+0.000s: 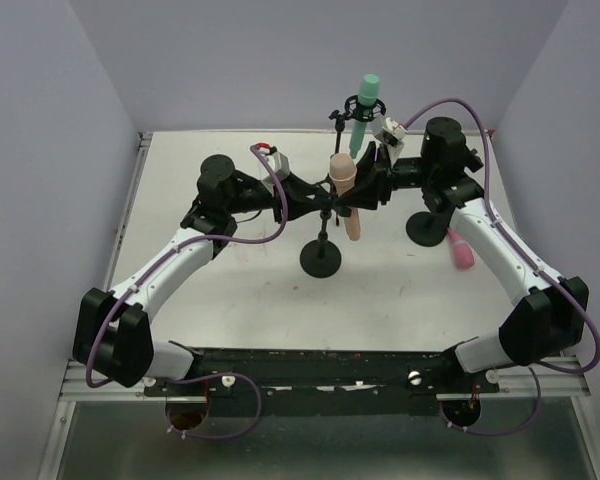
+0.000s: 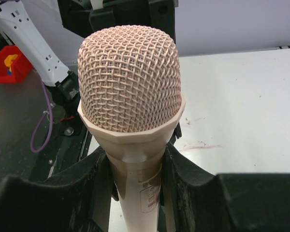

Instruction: Attach the microphones to the stand

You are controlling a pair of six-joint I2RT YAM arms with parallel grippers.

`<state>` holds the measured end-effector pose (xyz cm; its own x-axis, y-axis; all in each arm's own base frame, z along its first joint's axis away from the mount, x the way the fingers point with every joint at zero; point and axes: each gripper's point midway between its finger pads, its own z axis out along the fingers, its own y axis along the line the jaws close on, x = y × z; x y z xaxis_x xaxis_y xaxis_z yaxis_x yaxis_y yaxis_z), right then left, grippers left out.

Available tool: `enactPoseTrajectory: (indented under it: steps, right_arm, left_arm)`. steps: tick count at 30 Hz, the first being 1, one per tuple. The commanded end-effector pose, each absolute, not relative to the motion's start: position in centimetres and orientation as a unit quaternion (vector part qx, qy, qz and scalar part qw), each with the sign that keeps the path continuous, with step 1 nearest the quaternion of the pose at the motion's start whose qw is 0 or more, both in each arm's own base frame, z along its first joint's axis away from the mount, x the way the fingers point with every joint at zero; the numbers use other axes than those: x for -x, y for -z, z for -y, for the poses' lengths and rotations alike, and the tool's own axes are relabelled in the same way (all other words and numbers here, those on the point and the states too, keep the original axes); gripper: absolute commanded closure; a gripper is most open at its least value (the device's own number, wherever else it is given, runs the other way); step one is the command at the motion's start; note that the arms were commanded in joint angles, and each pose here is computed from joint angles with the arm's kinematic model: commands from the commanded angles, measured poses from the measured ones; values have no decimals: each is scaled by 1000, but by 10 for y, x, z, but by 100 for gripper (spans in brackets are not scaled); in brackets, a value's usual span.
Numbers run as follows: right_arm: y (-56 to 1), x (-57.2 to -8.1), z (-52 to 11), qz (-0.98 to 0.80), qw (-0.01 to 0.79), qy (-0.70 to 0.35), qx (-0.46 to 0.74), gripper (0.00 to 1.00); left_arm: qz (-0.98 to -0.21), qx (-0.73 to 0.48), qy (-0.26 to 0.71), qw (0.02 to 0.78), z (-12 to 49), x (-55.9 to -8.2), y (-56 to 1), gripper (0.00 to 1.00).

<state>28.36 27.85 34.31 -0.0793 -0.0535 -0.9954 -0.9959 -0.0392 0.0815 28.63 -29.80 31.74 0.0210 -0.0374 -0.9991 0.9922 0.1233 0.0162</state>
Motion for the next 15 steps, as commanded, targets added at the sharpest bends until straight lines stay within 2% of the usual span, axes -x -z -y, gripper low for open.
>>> enactPoseTrajectory:
  steps: [1, 15]
  right_arm:
    - [-355, -279, -280, -488, 480, -524, 507, 83]
    - [-364, -277, -282, -462, 516, -574, 437, 82]
  left_arm:
    - [-526, -445, 499, 526, 304, -268, -317, 90]
    - [-552, -405, 496, 534, 306, -266, -318, 91]
